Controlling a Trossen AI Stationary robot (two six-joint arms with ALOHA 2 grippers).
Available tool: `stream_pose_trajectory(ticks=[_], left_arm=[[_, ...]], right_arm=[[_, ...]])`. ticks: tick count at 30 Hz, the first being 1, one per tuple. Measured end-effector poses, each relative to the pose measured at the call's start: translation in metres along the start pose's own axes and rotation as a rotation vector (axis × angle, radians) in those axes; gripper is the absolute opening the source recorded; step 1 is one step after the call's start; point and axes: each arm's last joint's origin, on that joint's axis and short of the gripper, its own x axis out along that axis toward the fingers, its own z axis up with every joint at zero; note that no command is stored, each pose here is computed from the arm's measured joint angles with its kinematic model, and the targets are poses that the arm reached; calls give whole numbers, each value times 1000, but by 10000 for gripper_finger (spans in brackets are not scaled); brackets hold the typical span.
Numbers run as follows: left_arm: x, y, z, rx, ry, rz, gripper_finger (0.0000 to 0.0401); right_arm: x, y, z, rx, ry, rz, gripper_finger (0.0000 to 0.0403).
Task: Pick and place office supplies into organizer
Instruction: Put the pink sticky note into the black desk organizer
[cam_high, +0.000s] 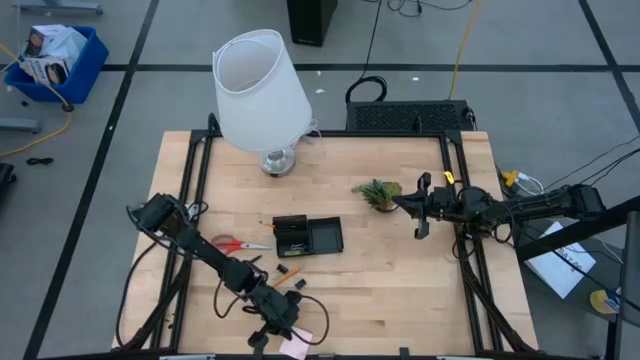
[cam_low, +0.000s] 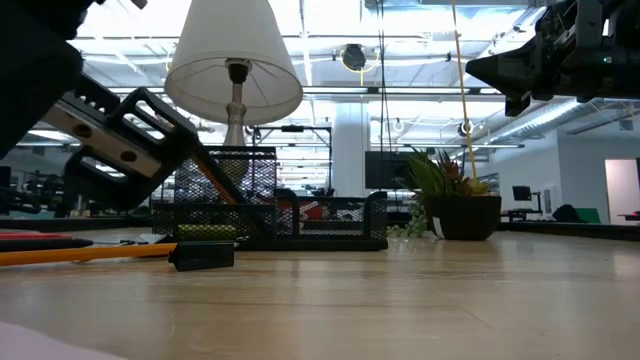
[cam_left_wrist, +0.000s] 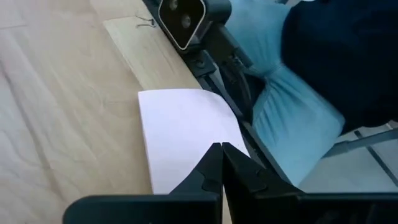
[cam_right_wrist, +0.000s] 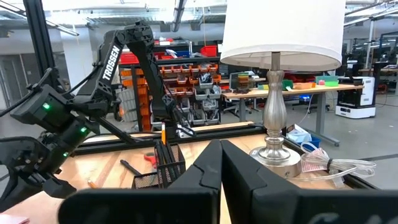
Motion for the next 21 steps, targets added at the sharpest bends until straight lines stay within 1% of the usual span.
stream_pose_trajectory(ticks=[6,10,14,19,21], left_arm=[[2,3,-4,-24,24,29,4],[4,3,-2,-12,-2,21,3],[11,13,-13,-54,46,37,5],[16,17,-14,-69,31,32,3],[17,19,-14,-76,26,51,7]], right_arm=[[0,0,0,0,0,0,0],[0,0,0,0,0,0,0],[0,0,0,0,1,1,0],[0,0,-1,-1,7,0,0],[0,0,-1,-2,13,0,0]])
